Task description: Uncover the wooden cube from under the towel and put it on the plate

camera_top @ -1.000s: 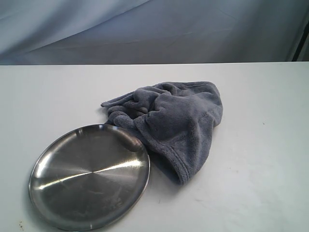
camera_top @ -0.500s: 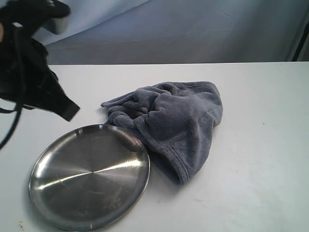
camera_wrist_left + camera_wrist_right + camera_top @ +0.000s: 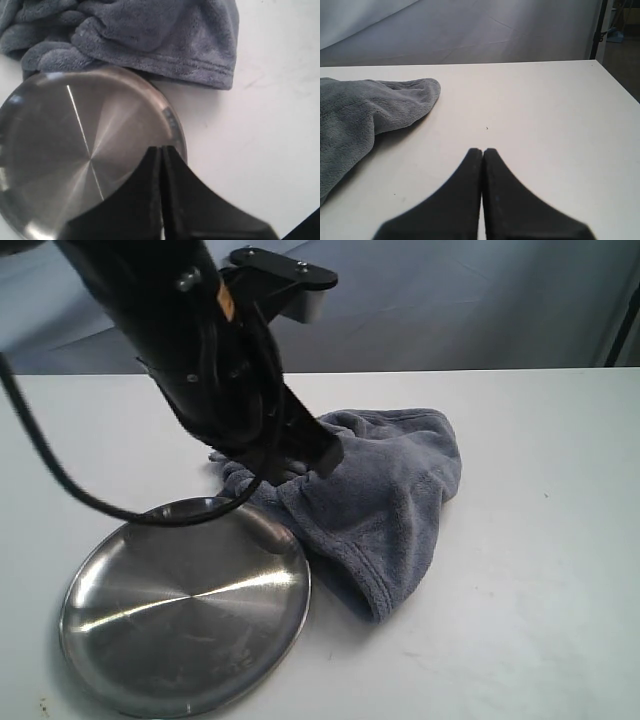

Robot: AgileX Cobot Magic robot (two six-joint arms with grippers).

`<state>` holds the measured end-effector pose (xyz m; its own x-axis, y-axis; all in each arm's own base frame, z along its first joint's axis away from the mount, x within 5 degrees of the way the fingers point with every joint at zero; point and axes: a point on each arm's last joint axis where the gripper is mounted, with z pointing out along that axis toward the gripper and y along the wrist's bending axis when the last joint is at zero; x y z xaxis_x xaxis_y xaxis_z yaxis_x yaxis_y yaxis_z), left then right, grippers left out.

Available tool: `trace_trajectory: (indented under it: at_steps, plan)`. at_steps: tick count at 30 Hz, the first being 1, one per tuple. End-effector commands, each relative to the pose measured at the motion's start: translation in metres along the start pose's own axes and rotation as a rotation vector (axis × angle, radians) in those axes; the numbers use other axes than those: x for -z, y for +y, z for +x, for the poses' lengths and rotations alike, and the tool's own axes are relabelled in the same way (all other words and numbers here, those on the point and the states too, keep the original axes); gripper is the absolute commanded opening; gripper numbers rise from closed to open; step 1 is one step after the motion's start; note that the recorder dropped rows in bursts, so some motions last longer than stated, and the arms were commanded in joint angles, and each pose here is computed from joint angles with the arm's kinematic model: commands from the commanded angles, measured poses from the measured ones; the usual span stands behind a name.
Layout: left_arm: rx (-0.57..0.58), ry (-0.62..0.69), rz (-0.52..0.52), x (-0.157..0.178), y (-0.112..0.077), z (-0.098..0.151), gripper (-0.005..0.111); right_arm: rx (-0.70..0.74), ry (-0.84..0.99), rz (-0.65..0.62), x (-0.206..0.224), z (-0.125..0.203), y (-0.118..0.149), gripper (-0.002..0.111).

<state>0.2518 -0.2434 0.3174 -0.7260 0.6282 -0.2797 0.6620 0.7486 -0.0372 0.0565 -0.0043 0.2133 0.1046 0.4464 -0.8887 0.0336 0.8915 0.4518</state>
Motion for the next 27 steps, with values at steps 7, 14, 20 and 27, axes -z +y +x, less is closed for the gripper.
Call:
trace_trajectory:
  at_steps: [7, 14, 20, 27]
  plan:
    - [0.015, -0.006, 0.095, -0.036, -0.013, -0.051, 0.0, -0.009, 0.008, -0.001, 0.0, 0.002, 0.0, 0.003]
    - [-0.006, -0.039, 0.224, -0.063, -0.026, -0.087, 0.0, -0.009, 0.008, -0.001, 0.0, 0.002, 0.0, 0.003]
    - [-0.062, -0.134, 0.042, -0.082, -0.01, -0.125, 0.0, -0.009, 0.008, -0.001, 0.0, 0.002, 0.0, 0.003]
    - [0.065, -0.153, -0.064, -0.08, 0.059, -0.129, 0.0, -0.009, 0.008, -0.001, 0.0, 0.002, 0.0, 0.003]
